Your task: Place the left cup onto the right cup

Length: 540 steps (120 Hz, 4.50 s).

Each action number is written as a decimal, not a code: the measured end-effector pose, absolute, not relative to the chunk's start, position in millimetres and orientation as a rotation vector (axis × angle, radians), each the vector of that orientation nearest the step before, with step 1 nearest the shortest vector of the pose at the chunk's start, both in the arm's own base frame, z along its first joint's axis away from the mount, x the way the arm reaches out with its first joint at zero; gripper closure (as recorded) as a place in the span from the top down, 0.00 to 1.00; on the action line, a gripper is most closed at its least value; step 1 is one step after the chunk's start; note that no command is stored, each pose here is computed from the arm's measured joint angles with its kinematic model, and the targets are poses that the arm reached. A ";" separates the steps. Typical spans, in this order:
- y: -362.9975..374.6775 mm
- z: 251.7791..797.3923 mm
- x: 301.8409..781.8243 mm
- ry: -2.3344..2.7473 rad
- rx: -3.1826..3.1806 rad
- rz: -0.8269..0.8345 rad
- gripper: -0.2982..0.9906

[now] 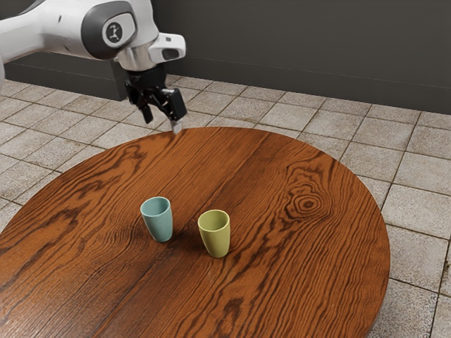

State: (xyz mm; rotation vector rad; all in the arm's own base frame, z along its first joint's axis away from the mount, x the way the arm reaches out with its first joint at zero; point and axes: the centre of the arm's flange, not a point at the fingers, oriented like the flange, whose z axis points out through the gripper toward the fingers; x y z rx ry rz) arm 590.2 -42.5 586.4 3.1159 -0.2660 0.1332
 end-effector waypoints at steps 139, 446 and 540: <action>-27.1 482.0 557.8 -0.232 3.109 -0.046 0.77; 4.5 305.4 603.4 -0.070 3.140 -0.052 0.19; -5.0 383.2 588.8 -0.090 3.113 0.006 0.16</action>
